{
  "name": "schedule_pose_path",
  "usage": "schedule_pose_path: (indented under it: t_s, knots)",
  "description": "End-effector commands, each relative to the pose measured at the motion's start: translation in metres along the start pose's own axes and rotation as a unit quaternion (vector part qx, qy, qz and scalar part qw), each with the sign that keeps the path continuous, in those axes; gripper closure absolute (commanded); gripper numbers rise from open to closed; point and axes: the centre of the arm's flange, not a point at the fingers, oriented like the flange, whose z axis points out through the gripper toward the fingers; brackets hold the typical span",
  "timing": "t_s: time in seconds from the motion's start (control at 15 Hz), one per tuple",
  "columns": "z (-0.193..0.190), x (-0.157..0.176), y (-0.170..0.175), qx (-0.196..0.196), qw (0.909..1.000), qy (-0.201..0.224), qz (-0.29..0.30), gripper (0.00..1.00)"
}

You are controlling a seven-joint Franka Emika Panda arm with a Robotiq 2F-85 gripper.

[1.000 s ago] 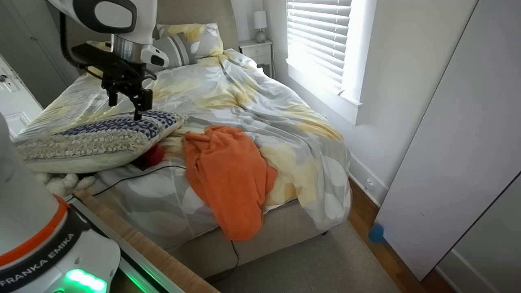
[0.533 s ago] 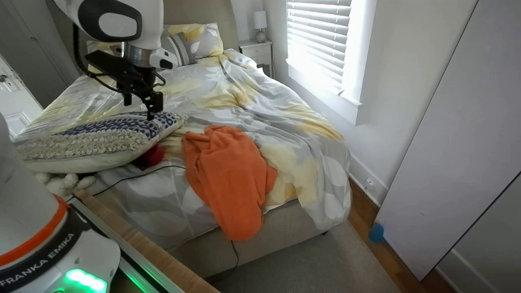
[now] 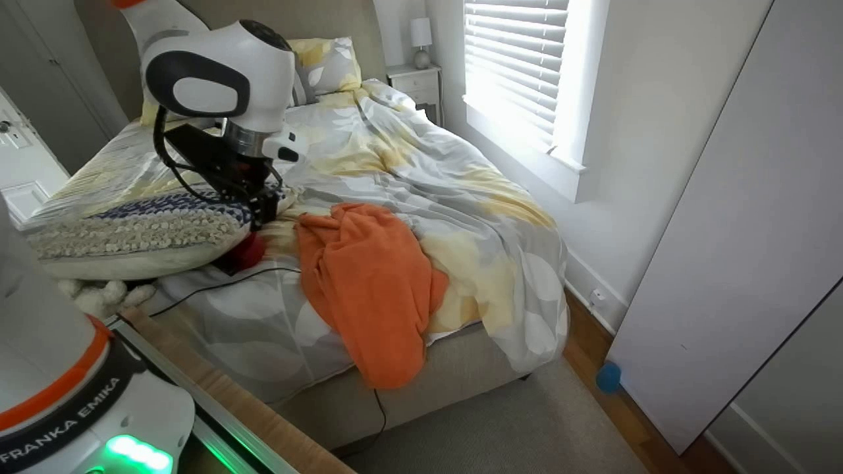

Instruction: Pull the pillow to the right

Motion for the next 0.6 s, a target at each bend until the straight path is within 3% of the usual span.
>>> schedule_pose_path:
  t_s: [0.0, 0.53]
  knots:
    - [0.029, -0.004, 0.021, 0.045, 0.9981, -0.03, 0.028, 0.0]
    - [0.07, -0.018, 0.035, 0.144, 0.9841, -0.093, 0.048, 0.0]
